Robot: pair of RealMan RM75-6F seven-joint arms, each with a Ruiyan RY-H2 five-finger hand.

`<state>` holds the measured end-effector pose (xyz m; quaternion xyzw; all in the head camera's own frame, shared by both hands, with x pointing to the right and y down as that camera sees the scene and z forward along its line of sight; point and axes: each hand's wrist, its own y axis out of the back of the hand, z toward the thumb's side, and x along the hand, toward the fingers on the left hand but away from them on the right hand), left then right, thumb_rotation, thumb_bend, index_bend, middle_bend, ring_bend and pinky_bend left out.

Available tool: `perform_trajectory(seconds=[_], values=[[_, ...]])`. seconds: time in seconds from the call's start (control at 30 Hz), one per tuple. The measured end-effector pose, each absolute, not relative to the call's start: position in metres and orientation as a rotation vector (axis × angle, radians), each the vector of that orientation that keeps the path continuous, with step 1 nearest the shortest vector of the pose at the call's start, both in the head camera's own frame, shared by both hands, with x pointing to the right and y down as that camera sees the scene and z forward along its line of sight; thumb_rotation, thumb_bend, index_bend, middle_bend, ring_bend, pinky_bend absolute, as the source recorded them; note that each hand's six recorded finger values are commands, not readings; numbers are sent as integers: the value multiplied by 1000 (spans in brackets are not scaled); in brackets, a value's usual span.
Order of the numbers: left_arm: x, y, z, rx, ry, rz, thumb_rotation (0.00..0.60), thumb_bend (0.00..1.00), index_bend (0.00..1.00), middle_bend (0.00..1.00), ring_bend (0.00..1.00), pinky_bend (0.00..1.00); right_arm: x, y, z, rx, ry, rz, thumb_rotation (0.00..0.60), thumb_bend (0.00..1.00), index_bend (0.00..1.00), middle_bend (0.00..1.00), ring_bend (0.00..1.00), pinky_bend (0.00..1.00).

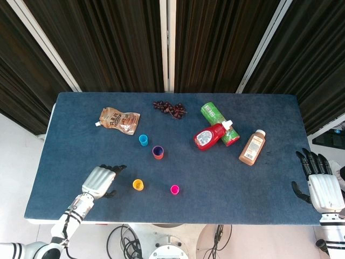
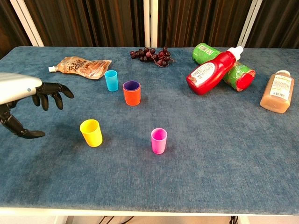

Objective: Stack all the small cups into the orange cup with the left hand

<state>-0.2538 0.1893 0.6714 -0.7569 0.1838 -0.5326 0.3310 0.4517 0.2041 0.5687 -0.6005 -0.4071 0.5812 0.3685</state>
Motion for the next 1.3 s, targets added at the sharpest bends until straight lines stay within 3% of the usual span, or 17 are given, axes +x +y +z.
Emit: perform_trajectory(seconds=[0.2,0.43,0.83,1.3], values=[[-231,205,687,-2021,455,-1305,600,229,159,245,310,331,453,206,569,-1540,-1044,1502,600,313,0,0,0,0],[-205,203,691,-2047,421,-1255,600,238,220,269,323,348,455,206,569,-1543,-1048,1511,600,313,0,0,0,0],[-191,192,697,-2047,427,-1249,600,253,374,367,449,423,462,206,571,-1546,-1050,1529,600,313,0,0,0,0],[-188,188,700,-2038,439,-1246,600,284,473,508,560,519,463,207,573,-1548,-1044,1541,600,313,0,0,0,0]])
